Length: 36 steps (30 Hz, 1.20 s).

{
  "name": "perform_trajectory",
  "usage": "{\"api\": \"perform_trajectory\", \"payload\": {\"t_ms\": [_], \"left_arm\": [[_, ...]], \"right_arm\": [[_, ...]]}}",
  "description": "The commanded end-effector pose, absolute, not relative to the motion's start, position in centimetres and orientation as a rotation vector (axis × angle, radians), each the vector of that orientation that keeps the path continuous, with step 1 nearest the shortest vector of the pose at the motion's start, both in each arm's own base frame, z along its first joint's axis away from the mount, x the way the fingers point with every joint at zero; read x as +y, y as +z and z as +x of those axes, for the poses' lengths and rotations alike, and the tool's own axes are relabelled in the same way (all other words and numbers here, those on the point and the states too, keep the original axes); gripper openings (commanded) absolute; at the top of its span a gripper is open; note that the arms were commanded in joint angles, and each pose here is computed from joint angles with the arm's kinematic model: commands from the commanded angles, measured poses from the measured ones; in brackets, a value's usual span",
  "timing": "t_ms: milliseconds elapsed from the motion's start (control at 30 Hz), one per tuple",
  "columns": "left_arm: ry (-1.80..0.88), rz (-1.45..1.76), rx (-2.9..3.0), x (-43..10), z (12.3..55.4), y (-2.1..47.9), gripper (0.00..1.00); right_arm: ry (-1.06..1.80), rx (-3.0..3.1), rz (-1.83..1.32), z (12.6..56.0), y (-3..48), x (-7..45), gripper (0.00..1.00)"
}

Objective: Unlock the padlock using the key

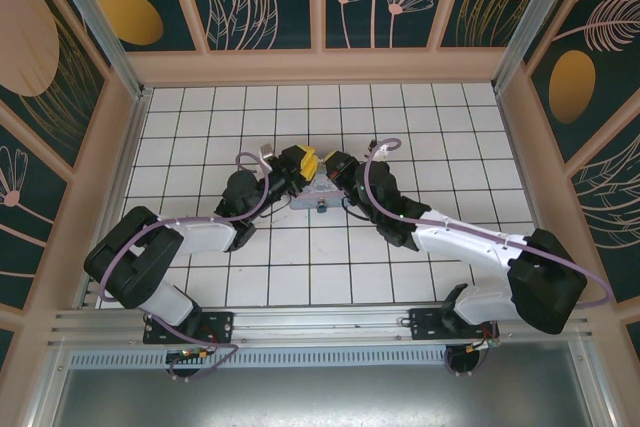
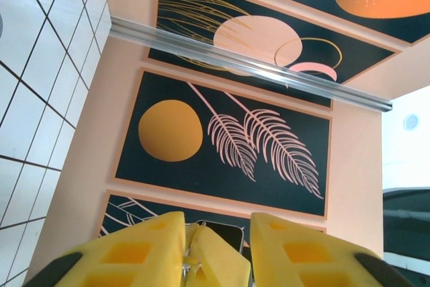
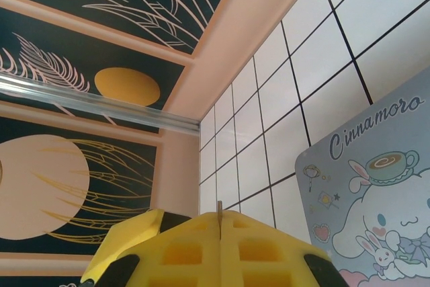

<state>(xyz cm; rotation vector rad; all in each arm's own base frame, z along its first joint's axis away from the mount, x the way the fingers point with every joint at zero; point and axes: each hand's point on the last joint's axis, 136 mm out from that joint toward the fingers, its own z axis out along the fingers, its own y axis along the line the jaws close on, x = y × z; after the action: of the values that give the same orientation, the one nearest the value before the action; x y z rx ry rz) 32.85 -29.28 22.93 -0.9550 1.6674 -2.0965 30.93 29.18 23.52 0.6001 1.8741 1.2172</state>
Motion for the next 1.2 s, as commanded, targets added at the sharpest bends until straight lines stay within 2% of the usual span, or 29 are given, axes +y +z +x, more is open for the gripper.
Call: {"api": "perform_trajectory", "payload": {"t_ms": [0, 600, 967, 1100, 1167], "left_arm": [[-2.092, -0.933, 1.651, -29.2, 32.7, 23.4, 0.28], [-2.052, -0.967, 1.689, -29.1, 32.8, 21.5, 0.00], [-1.941, -0.873, 1.721, -29.0, 33.0, 21.4, 0.00], [-1.832, -0.817, 1.738, -28.3, 33.1, 21.2, 0.00], [-1.786, -0.777, 1.754, -28.3, 33.2, 21.2, 0.00]], "right_arm": [[1.268, 1.823, 0.575, 31.2, 25.4, 29.9, 0.00], [1.273, 1.800, 0.537, 31.3, 27.0, 30.3, 0.00], [1.246, 1.807, 0.543, 30.8, 26.4, 29.1, 0.00], [1.214, 1.817, 0.564, 30.1, 25.4, 27.4, 0.36], [1.205, 1.821, 0.576, 29.7, 25.0, 26.3, 0.49]]}}
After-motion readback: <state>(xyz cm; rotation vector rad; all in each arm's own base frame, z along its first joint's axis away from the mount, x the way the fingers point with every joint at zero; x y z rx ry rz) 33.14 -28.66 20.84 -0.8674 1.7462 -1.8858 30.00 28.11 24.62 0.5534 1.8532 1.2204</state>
